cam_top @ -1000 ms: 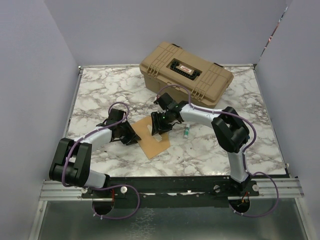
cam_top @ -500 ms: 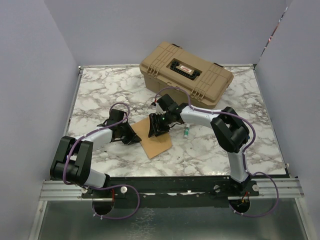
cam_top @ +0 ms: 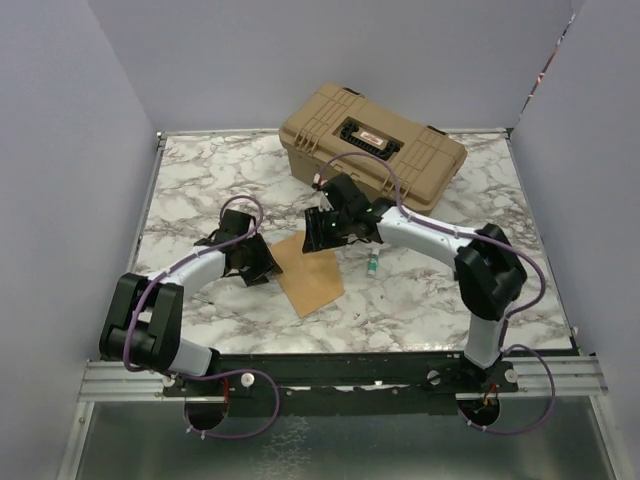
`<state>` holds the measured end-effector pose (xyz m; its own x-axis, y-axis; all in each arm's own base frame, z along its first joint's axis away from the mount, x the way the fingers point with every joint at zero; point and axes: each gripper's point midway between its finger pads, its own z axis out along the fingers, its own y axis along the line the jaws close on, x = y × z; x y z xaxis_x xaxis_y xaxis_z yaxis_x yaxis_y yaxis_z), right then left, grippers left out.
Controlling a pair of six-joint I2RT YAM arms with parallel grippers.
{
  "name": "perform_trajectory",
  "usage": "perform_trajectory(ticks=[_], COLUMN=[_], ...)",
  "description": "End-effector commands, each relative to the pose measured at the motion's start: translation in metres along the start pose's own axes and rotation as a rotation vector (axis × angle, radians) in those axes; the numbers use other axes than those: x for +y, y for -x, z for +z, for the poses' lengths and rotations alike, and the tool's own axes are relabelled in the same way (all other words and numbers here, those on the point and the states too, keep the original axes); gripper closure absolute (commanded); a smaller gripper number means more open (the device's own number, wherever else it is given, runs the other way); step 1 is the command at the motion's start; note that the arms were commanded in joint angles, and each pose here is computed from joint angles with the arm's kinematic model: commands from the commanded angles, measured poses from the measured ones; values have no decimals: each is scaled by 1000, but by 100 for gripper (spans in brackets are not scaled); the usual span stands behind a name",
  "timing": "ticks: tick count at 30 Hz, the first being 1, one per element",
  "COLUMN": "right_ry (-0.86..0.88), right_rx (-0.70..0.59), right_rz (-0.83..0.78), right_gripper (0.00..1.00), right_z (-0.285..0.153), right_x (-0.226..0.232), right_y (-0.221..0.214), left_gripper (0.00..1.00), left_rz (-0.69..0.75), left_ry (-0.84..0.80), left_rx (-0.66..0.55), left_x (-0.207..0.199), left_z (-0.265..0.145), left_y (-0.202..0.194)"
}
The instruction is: Place the letter into the envelope and seal it
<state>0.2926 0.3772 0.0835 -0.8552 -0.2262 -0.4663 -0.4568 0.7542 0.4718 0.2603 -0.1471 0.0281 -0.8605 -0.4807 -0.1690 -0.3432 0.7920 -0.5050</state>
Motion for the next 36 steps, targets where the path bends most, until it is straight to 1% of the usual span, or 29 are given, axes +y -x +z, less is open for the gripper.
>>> perform_trajectory(ticks=[1,3,5,6,8,10,12,15,18,23,26,29,32,36], right_ry=[-238,-435,-599,-665,-756,-811,-828,-857,-848,-806,-780,-761,-739,-682], right_rx=[-188,-242,-246,-234,-209,-186,-166,-132,-92,-90,-78,-61,-53,-60], right_rz=[-4,41,91,115,148,185,217,225,227,245,252,264,273,260], right_gripper=[49,49,48,47,45,42,38,39,40,41,44,49,59,68], right_z=[-47,-65,-79,-84,-88,-89,-86,-81,-73,-65,-57,-50,-46,-45], right_x=[-27,-60,-89,-101,-120,-133,-143,-155,-161,-160,-160,-160,-158,-149], right_y=[29,29,21,14,0,-12,-23,-36,-48,-55,-60,-66,-70,-66], left_gripper=[42,33,25,19,12,5,1,1,1,1,1,1,1,1], left_rz=[56,72,91,98,114,130,139,140,142,140,135,133,131,129], left_ry=[129,120,91,72,42,18,2,-33,-63,-88,-96,-100,-105,-123], left_rx=[-127,-178,-221,-240,-274,-301,-319,-313,-296,-286,-283,-288,-297,-305], left_x=[12,4,-7,-13,-22,-29,-32,-39,-43,-45,-45,-46,-47,-51], left_z=[-25,-37,-50,-56,-66,-75,-81,-86,-87,-87,-86,-87,-89,-93], left_y=[25,36,44,48,53,56,58,55,51,46,44,45,46,46])
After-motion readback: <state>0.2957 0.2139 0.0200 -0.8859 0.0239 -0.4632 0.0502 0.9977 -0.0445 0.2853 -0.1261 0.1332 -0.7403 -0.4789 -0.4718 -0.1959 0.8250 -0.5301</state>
